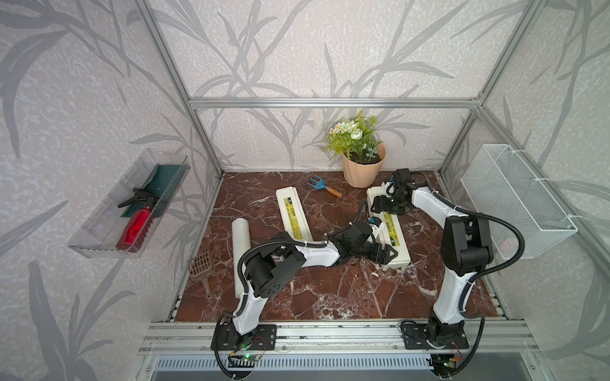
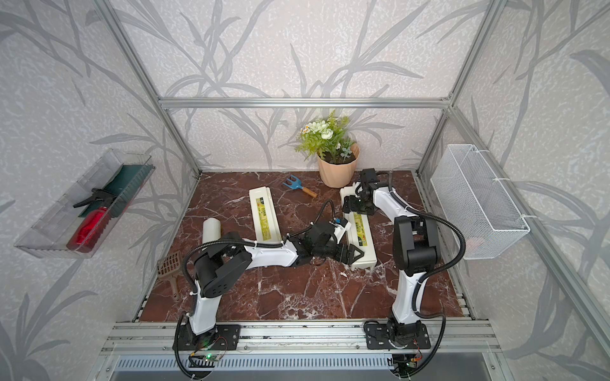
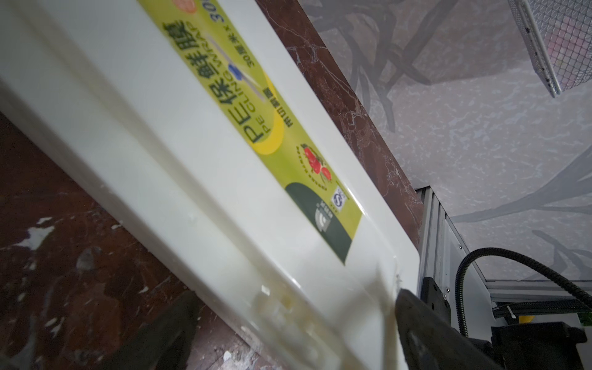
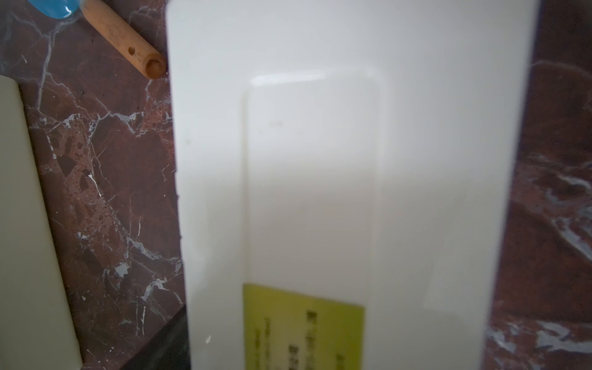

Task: Put plastic wrap rolls into dispensers
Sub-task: Close the lid on the plastic wrap cutting box.

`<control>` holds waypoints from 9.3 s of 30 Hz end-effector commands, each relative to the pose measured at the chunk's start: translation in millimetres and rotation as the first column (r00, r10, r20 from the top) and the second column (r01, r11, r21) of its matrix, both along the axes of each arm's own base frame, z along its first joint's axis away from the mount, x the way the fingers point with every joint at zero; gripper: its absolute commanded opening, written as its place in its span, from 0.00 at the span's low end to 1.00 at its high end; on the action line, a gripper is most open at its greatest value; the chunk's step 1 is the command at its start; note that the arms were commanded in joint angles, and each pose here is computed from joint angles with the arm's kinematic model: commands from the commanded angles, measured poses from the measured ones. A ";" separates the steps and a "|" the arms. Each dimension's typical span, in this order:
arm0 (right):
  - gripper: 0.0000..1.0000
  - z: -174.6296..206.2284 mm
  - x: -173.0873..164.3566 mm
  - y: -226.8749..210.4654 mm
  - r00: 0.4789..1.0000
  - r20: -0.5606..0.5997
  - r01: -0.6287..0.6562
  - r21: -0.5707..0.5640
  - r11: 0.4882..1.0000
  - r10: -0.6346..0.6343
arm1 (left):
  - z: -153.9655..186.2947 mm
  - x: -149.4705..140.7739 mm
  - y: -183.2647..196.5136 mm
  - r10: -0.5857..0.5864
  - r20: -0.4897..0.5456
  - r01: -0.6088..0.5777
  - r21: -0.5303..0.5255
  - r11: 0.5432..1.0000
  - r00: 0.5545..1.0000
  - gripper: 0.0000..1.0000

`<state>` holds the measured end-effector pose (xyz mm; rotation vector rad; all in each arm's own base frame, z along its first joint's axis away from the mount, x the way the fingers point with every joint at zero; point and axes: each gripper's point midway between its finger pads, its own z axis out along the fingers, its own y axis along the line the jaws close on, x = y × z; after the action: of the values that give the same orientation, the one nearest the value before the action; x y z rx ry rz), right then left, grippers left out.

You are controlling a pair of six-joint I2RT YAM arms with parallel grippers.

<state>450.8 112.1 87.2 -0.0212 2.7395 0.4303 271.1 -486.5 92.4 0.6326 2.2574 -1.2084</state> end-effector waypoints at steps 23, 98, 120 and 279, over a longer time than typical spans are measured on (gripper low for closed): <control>1.00 9.0 8.5 -4.2 0.998 0.063 0.010 0.081 0.997 -0.015 | -54.8 3.2 5.2 -0.020 -0.052 0.029 0.191 0.981 0.998 0.82; 0.57 -31.9 -216.4 29.9 0.975 -0.170 0.221 0.635 0.740 -0.145 | -65.7 17.0 37.9 -0.013 -0.204 0.065 0.252 0.965 0.979 0.83; 0.89 8.8 -155.5 -53.7 0.909 0.059 0.324 0.524 0.788 -0.412 | -65.2 26.5 52.3 -0.039 -0.183 0.096 0.313 0.945 0.982 0.83; 0.78 -31.0 -19.1 4.0 0.984 -0.135 0.169 0.499 0.850 -0.117 | -12.3 213.9 60.9 0.246 -0.099 -0.232 0.137 0.963 0.964 0.68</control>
<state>454.1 117.9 72.5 0.2652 2.4989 1.2166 501.3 -429.1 91.5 0.2100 2.3543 -1.1720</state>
